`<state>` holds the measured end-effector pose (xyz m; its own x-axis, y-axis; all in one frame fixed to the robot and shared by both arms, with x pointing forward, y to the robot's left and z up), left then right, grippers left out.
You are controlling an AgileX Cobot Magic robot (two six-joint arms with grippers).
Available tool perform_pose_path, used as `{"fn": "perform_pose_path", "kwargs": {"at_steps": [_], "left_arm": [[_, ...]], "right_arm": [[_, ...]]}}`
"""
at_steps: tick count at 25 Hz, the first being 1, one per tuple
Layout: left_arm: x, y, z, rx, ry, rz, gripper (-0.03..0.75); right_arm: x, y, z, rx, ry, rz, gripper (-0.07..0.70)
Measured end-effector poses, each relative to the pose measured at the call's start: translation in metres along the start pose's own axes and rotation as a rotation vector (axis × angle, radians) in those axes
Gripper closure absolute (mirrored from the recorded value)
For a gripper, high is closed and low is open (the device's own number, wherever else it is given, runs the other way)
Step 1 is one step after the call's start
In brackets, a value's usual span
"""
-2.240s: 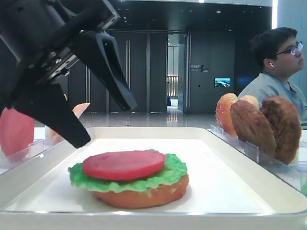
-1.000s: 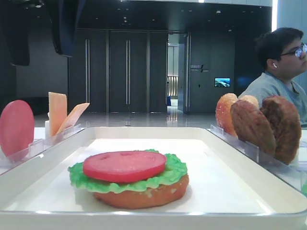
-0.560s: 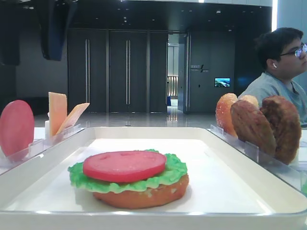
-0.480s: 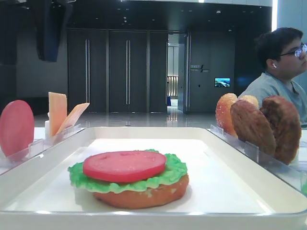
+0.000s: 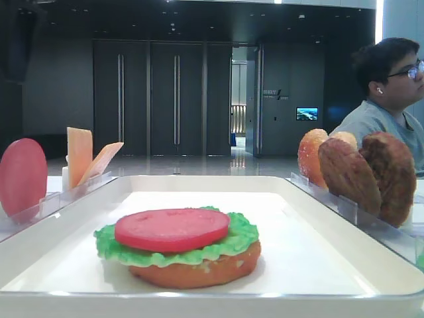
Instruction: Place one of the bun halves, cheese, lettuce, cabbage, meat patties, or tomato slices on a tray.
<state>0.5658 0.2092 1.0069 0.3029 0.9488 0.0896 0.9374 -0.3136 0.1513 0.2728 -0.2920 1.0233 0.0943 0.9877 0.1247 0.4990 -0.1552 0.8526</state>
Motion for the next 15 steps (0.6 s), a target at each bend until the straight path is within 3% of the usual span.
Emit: {"fn": "perform_pose_path", "kwargs": {"at_steps": [7, 15], "left_arm": [[0.051, -0.010, -0.013, -0.030, 0.036, -0.079, 0.189], [0.071, -0.016, -0.021, -0.045, 0.052, -0.096, 0.189]], "right_arm": [[0.000, 0.000, 0.000, 0.000, 0.000, 0.000, 0.162], [0.000, 0.000, 0.000, 0.000, 0.000, 0.000, 0.162]]}}
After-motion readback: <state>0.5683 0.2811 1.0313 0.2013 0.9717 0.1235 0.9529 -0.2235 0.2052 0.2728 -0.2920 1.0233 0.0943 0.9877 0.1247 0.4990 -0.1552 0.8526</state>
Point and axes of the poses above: a point on each arm's last joint axis where the gripper is mounted, z pointing out along that axis toward the gripper, x along the wrist's bending axis when the last joint is at zero, y = z × x, the point moved 5 cm from there along z, pointing out along that axis toward the gripper, and after that the axes turned 9 degrees about z, right-handed, at the moved point
